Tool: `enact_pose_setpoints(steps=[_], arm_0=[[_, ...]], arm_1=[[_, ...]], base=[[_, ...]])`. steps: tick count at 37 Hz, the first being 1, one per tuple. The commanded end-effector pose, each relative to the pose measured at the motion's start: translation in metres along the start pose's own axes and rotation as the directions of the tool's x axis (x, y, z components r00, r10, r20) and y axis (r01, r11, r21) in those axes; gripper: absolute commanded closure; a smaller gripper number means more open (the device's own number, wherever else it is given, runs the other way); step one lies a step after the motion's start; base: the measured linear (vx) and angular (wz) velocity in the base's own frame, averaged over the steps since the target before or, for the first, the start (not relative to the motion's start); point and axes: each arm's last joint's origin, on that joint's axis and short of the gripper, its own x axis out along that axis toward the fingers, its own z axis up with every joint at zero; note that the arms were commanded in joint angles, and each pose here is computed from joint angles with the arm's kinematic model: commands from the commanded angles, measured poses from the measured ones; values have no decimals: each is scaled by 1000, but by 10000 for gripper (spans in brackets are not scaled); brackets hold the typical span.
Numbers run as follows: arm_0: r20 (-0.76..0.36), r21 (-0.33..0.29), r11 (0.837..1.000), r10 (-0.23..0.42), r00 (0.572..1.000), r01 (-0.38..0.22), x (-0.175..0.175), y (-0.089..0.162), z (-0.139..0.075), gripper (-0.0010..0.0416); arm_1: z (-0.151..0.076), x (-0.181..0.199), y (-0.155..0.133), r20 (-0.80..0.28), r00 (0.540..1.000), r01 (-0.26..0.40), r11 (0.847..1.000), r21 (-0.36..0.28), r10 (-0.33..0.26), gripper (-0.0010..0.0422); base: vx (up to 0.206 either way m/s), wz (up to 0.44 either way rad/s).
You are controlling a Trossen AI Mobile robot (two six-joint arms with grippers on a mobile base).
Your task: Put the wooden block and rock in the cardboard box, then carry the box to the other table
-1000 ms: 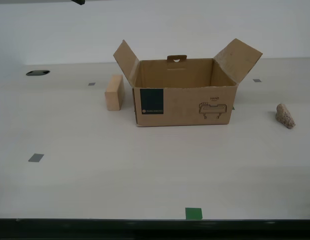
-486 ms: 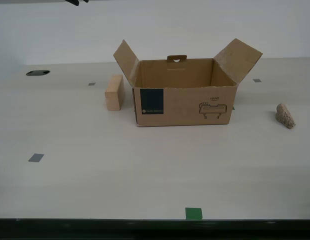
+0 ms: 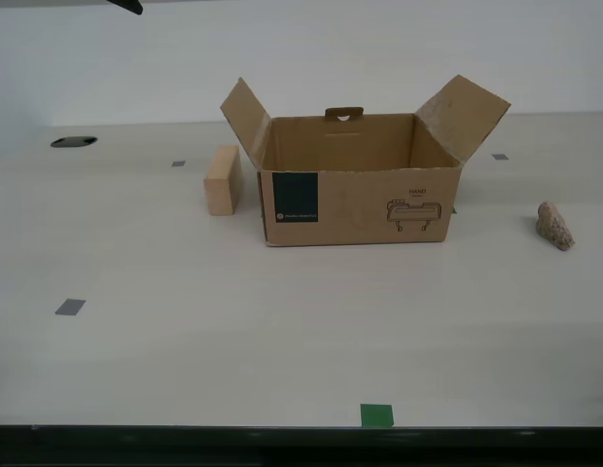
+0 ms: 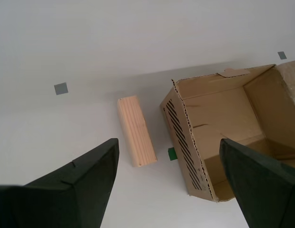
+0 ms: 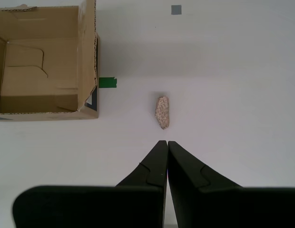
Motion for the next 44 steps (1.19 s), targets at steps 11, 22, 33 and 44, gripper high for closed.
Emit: enact_pose_setpoints(steps=[11, 22, 33, 44], arm_0=[[0, 5, 1000, 0, 1000, 0, 0, 0, 0, 403], [17, 5, 1000, 2, 1000, -2, 0, 0, 2, 403], [24, 5, 1000, 3, 1000, -3, 0, 0, 2, 403], [28, 5, 1000, 3, 1000, -3, 0, 0, 3, 403]], arm_1=[[1, 0, 0, 7, 1000, 1, 1000, 3, -1, 66], [1, 0, 0, 6, 1000, 1, 1000, 2, -1, 67], [1, 0, 0, 6, 1000, 1, 1000, -2, -1, 67], [1, 0, 0, 6, 1000, 0, 1000, -2, 0, 67]], base=[[0, 0], [0, 0], [0, 0], [0, 0]])
